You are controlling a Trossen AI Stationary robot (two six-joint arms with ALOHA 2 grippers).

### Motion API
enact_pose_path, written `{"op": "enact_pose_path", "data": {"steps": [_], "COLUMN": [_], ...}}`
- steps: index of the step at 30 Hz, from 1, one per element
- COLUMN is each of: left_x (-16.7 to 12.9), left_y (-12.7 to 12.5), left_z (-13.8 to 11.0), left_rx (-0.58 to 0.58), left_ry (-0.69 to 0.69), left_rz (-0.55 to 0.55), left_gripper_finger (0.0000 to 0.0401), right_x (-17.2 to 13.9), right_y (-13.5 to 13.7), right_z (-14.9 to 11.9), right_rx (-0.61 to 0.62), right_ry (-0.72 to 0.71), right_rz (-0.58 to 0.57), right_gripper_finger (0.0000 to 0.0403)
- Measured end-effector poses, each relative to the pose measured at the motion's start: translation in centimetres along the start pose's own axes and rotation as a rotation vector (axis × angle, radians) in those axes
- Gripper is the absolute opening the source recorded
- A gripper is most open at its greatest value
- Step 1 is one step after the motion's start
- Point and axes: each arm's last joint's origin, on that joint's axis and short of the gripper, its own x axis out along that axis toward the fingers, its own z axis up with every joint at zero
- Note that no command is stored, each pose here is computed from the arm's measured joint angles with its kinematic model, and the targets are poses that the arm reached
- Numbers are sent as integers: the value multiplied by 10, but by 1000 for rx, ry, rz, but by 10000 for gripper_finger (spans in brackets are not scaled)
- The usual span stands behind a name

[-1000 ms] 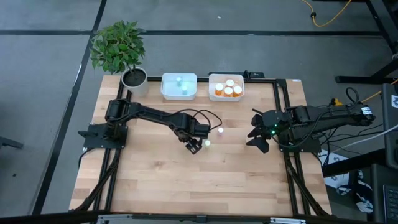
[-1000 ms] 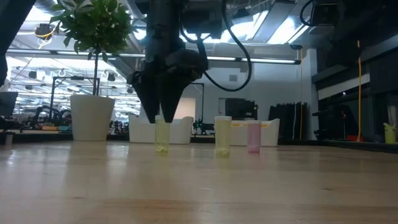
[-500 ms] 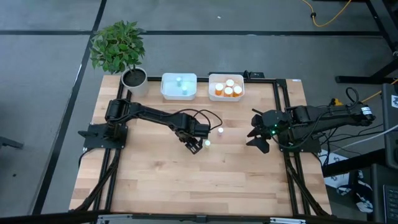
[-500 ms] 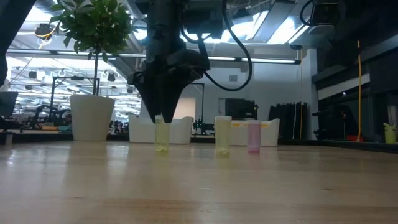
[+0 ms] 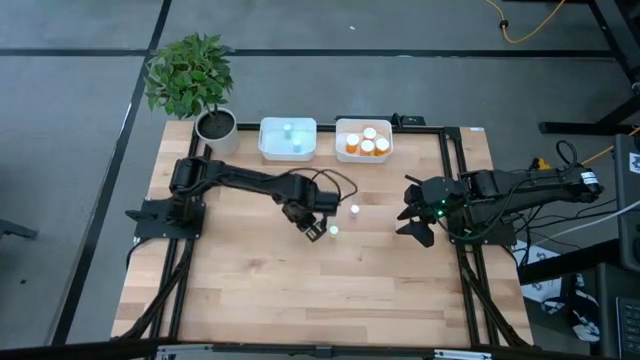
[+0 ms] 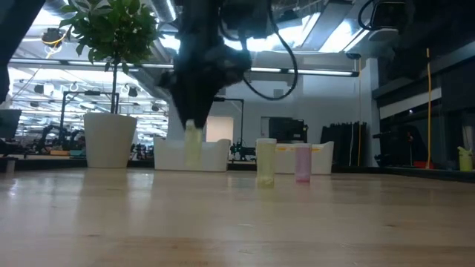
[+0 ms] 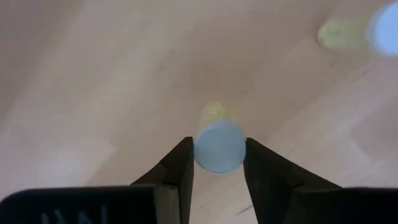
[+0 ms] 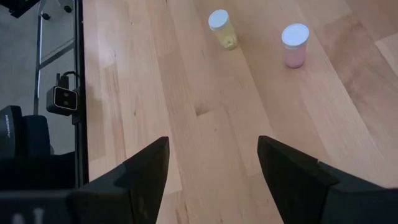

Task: Pick and place medicine bottles into bin by pill shape (circle, oval)
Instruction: Put the left yellow tablet bottle into the left white bin

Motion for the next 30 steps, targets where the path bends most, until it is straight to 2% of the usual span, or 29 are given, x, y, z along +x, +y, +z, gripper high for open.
{"op": "enact_pose_path", "data": {"steps": [5,9,12,17,21,25,30], "left_x": [-43,-75,-87,-85,-78,-70,-48], "left_y": [22,57,91,151,187,210,226], "left_z": [31,63,84,106,116,124,128], "left_rx": [18,-8,-52,-127,-156,-137,-101], "left_ry": [-42,-131,-158,-116,-98,-108,-94], "left_rz": [4,34,56,108,151,165,157], "left_gripper_finger": [109,109,109,109,109,109,109], "right_x": [0,0,0,0,0,0,0], "right_y": [0,0,-1,-1,-2,-3,-3], "right_z": [0,0,0,1,1,2,3], "right_rx": [3,11,30,34,66,95,137], "right_ry": [0,-2,-15,-31,-36,-65,-87], "right_rz": [0,-4,-24,-49,-55,-94,-111], "right_gripper_finger": [247,247,247,247,247,247,247]}}
